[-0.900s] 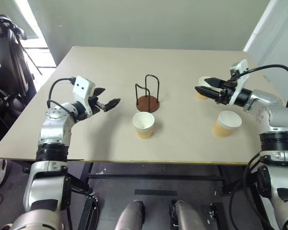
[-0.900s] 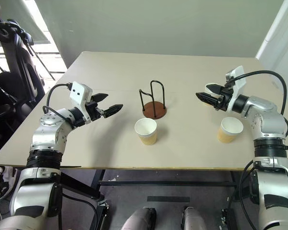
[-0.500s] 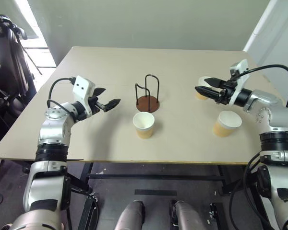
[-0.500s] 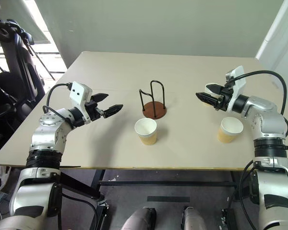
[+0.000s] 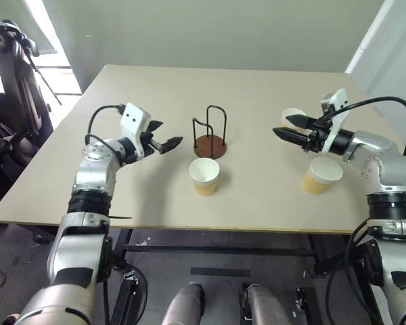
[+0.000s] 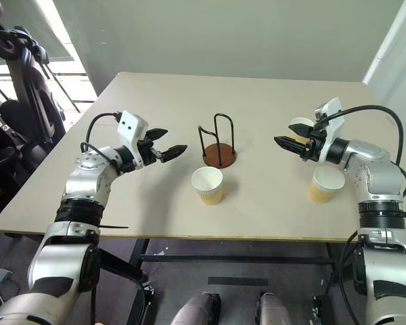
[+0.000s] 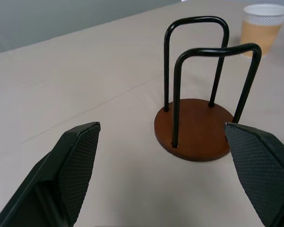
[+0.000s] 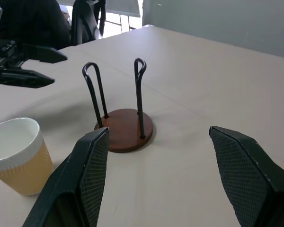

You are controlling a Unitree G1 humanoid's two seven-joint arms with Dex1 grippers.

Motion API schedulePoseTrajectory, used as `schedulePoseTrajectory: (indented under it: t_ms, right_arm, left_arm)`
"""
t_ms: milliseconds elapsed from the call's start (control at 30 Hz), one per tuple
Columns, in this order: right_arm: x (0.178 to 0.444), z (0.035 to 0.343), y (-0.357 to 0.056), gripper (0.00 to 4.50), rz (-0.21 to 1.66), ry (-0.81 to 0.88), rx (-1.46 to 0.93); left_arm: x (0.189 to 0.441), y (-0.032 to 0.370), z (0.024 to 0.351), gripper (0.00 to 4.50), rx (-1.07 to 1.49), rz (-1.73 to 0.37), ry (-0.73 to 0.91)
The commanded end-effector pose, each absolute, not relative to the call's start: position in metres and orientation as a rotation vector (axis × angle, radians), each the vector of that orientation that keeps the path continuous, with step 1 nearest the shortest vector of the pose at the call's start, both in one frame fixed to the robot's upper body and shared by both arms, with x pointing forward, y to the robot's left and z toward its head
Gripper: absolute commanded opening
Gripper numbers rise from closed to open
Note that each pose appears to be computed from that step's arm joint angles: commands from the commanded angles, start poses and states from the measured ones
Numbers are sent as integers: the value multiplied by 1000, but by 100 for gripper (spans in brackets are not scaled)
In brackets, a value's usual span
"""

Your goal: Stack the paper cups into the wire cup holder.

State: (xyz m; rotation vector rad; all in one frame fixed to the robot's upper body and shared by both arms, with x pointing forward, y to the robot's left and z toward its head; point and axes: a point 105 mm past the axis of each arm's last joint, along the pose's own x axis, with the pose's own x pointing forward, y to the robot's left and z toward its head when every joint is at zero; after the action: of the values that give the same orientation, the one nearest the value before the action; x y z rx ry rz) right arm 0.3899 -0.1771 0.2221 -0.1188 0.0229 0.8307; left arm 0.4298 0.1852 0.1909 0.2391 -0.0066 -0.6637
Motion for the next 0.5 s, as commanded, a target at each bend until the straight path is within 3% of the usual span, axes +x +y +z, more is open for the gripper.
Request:
schedulePoseTrajectory:
  t_ms: [33, 500]
  right_arm:
    - [386, 240, -177, 336, 824, -44, -138]
    - [385, 240, -176, 336, 814, -48, -135]
  left_arm:
    - [437, 176, 205, 450, 288, -673, -51]
    - [454, 156, 209, 450, 274, -665, -66]
